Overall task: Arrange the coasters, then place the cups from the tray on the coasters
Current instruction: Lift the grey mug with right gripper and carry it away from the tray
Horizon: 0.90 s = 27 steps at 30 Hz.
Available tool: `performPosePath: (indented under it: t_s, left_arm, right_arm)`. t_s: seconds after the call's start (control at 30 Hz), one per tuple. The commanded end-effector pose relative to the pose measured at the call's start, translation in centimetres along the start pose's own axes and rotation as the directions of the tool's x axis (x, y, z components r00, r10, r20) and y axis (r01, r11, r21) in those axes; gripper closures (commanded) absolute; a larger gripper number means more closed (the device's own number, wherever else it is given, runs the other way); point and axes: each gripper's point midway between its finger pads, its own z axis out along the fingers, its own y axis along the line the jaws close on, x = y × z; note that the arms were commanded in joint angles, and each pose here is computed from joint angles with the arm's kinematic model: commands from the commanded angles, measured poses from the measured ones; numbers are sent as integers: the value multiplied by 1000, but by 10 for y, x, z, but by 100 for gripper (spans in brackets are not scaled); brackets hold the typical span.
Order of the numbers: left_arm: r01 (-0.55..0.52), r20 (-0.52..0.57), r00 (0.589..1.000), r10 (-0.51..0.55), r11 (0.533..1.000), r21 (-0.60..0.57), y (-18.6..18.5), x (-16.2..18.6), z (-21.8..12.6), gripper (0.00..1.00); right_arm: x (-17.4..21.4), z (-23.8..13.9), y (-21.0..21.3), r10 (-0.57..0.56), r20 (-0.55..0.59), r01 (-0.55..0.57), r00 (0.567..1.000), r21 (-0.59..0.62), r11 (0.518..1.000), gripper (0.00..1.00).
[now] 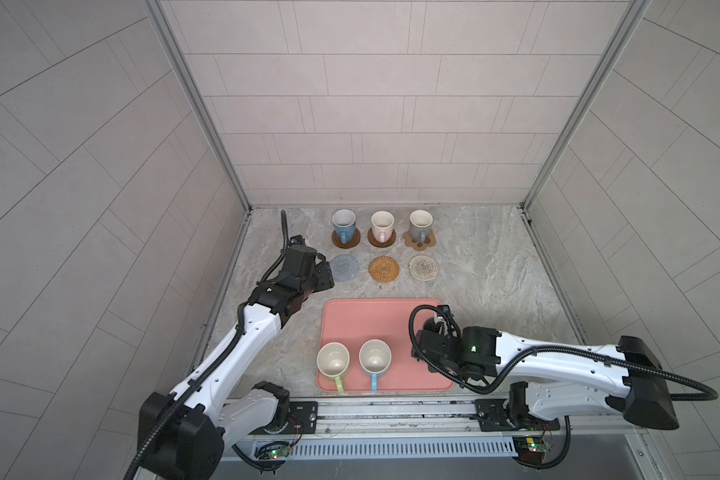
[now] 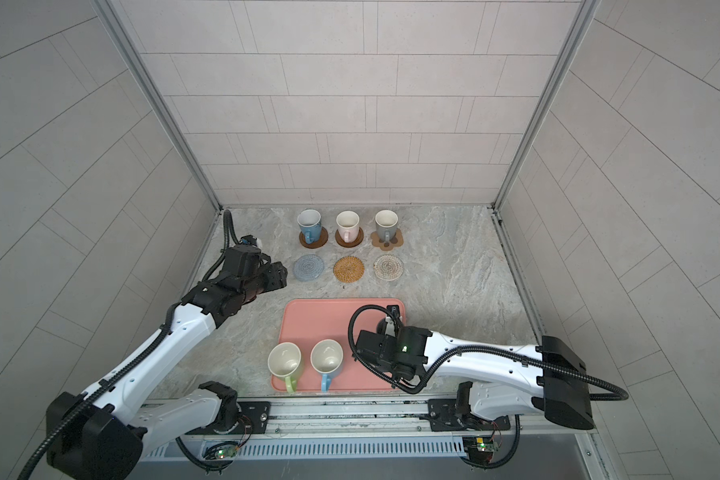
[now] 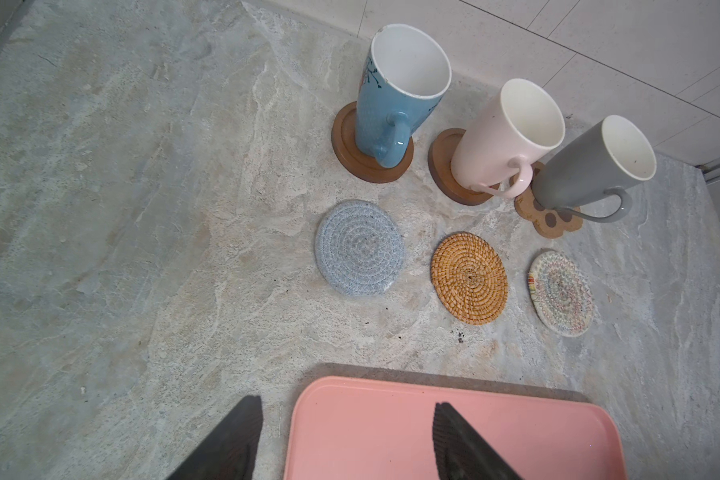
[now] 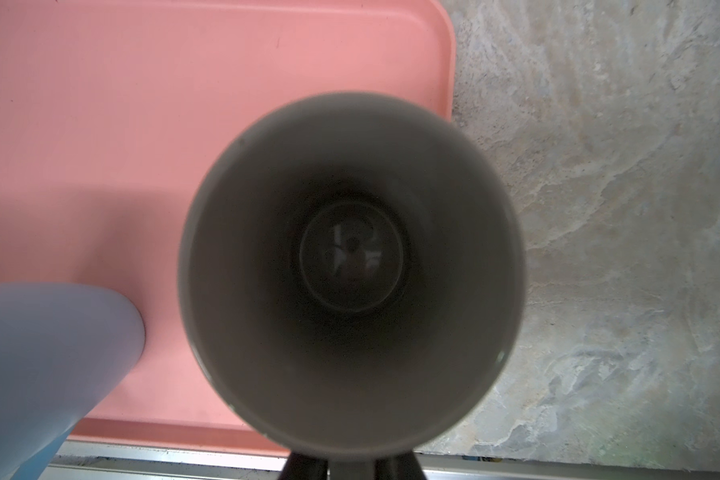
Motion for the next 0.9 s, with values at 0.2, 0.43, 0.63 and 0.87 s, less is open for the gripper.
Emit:
performPosePath:
  t_s: [0.2, 0.43, 0.63, 0.87]
  left_arm:
    - [9, -8, 1000, -10, 1000, -29, 8, 5, 1, 28]
    - [12, -5, 1000, -12, 1000, -25, 7, 4, 0, 28]
    - [27, -17, 999, -27, 999, -20, 7, 8, 2, 28]
    - [38, -6, 999, -38, 999, -20, 8, 7, 0, 28]
  right_arm:
    - [-1, 14, -11, -19, -22, 21, 1000, 79, 997, 80]
    - [-9, 12, -11, -39, -9, 40, 999, 99, 994, 86]
    - [-15, 8, -11, -61, 11, 60, 998, 100, 993, 89]
    - [-29, -3, -10, -83, 60, 77, 995, 91, 993, 91]
